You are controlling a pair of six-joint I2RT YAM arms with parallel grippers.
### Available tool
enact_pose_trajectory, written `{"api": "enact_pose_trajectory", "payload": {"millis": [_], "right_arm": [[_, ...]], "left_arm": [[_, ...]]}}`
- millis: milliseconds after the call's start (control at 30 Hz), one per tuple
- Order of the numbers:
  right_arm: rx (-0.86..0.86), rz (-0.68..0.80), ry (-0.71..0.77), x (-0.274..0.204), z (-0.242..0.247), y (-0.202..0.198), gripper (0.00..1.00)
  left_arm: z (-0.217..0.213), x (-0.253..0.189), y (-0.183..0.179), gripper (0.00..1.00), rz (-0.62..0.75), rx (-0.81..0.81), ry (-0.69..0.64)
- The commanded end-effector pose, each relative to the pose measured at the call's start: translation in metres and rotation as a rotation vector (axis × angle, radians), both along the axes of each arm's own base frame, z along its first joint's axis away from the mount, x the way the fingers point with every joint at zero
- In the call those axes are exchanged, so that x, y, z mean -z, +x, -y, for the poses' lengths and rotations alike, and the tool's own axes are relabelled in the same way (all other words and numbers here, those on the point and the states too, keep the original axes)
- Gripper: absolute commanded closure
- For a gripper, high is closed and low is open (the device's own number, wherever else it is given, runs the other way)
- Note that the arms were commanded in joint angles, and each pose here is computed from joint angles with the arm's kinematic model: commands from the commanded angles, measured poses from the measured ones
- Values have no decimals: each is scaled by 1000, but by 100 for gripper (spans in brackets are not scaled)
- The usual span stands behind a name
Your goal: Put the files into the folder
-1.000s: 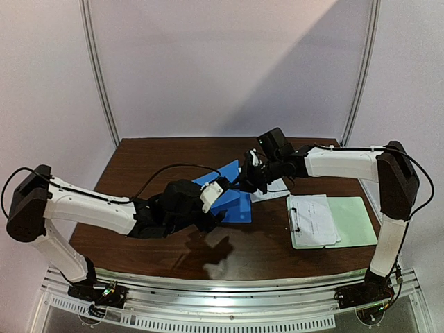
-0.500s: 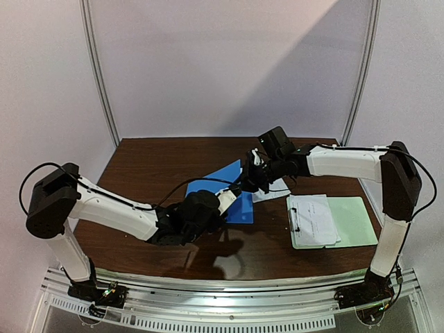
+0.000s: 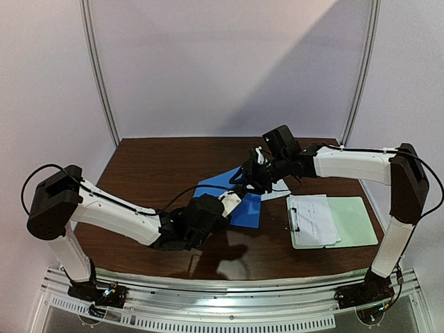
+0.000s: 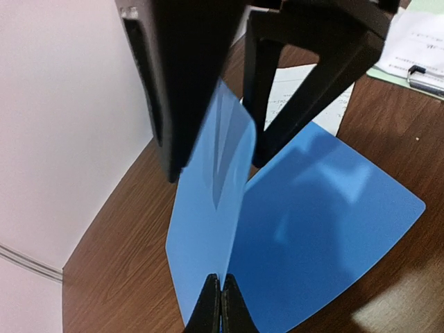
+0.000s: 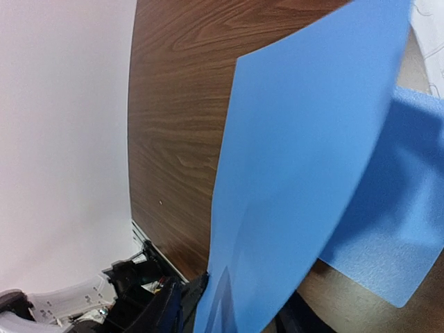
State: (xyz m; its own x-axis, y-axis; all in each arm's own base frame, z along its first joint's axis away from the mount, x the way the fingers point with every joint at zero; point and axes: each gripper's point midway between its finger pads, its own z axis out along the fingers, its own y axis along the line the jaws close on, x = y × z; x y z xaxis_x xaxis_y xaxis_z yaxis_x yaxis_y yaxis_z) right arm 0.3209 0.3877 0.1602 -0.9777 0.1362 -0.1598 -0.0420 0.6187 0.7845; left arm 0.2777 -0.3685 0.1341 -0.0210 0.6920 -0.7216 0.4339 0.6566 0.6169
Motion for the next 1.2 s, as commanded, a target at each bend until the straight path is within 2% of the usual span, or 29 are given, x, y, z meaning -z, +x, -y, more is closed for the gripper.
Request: {"api": "enact_pose_trajectory", "payload": {"millis": [0, 100, 200, 467, 600, 800, 1000, 1167], "right_arm": [[23, 66, -8, -17, 8, 6, 49], [29, 127, -58, -24, 16, 12, 35], [21, 173, -107, -29, 24, 16, 27], [50, 293, -185, -55, 52, 25, 15], [77, 355, -216, -67, 65, 26, 15], [0, 373, -117, -65, 57, 7, 21], [-8, 375, -148, -45, 59, -4, 23], [-117, 377, -97, -32, 31, -28, 29]], "left_arm": [[5, -12, -6, 100, -7, -4, -71], [5, -19, -8, 100, -29, -10, -118], [4, -28, -10, 100, -58, -13, -169], [-22, -60, -8, 100, -141, -58, -413], [-48, -73, -1, 100, -182, -83, -554], [-84, -70, 9, 100, -240, -163, -714], [-103, -58, 4, 100, -252, -192, -789], [-109, -57, 3, 100, -239, -199, -792]]}}
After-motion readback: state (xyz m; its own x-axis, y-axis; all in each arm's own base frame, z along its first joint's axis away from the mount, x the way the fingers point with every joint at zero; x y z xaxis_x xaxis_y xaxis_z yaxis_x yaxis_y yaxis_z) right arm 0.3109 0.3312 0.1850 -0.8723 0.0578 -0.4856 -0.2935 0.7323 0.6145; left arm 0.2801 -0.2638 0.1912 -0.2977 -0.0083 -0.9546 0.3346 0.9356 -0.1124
